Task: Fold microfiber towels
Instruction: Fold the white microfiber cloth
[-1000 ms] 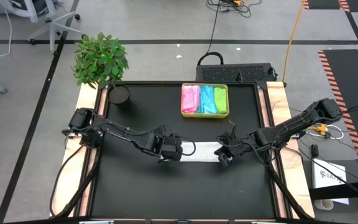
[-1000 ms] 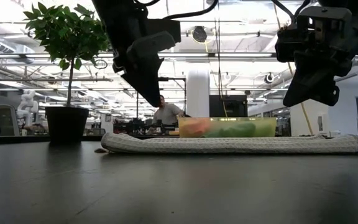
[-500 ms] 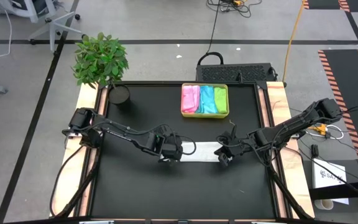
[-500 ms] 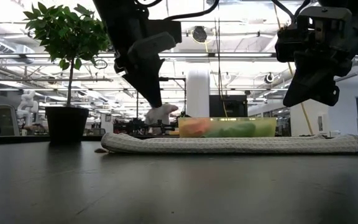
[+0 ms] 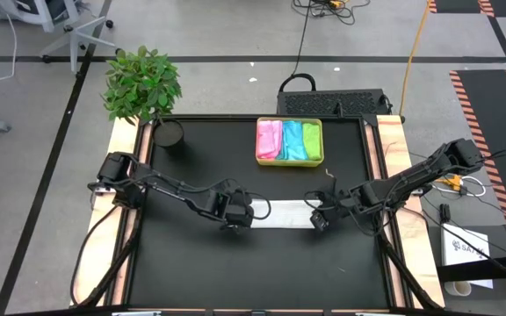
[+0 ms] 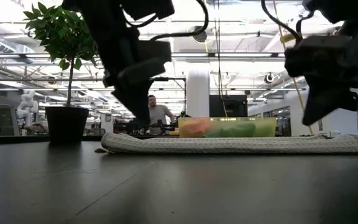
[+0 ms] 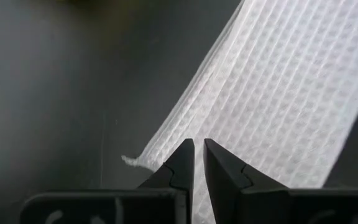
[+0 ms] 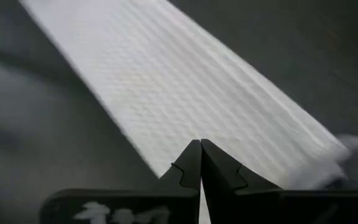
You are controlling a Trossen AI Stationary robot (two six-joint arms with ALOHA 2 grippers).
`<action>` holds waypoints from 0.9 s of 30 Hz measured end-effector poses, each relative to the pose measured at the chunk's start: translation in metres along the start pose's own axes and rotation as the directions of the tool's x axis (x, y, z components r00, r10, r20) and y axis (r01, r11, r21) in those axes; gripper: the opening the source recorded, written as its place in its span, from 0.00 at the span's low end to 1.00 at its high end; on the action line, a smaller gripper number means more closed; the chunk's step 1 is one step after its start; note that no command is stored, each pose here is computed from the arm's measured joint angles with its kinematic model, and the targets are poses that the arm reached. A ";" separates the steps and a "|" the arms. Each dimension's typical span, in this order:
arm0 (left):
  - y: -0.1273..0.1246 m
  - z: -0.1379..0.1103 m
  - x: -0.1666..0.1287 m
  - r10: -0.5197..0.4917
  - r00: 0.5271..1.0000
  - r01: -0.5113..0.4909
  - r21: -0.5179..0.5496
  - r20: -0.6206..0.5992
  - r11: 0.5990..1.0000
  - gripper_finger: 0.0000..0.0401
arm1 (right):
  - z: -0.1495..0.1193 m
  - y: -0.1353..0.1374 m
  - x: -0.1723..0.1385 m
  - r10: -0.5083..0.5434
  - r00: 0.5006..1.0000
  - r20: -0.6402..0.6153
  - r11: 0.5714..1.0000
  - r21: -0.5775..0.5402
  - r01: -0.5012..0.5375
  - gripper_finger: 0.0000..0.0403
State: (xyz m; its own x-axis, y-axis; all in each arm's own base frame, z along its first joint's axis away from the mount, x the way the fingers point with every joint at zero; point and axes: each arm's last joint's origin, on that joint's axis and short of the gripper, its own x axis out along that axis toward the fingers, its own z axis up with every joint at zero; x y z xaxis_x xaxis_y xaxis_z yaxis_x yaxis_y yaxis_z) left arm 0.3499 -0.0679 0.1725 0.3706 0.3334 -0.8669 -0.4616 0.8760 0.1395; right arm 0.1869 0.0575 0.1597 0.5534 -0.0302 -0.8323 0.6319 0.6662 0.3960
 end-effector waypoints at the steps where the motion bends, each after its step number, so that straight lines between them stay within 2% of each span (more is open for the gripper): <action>1: 0.001 -0.002 0.002 0.004 1.000 -0.004 -0.003 -0.006 1.000 0.10 | -0.001 -0.002 0.000 -0.022 1.000 -0.011 1.000 0.016 0.022 0.00; 5: 0.003 -0.011 0.009 0.014 1.000 -0.014 -0.015 -0.020 1.000 0.10 | -0.003 -0.007 0.000 -0.070 0.997 -0.032 0.996 0.053 0.072 0.00; 15: 0.005 -0.021 0.020 -0.008 1.000 0.008 -0.057 0.001 0.998 0.10 | -0.003 -0.006 0.000 -0.060 0.998 -0.024 0.996 0.057 0.062 0.00; 20: 0.009 -0.024 0.026 -0.004 1.000 0.004 -0.068 -0.004 0.998 0.10 | -0.001 -0.006 0.000 -0.091 0.995 0.047 0.995 0.053 0.088 0.00; 27: 0.009 -0.026 0.027 -0.009 1.000 0.008 -0.068 -0.008 0.998 0.10 | 0.000 -0.007 0.000 -0.103 0.993 0.066 0.994 0.051 0.100 0.00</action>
State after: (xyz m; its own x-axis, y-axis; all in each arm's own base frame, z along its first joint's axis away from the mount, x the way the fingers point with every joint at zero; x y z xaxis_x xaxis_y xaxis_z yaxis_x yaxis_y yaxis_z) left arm 0.3346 -0.0597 0.1385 0.3681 0.3226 -0.8720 -0.5124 0.8530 0.0992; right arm 0.1822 0.0528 0.1569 0.5200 -0.1476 -0.8414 0.7106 0.6213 0.3302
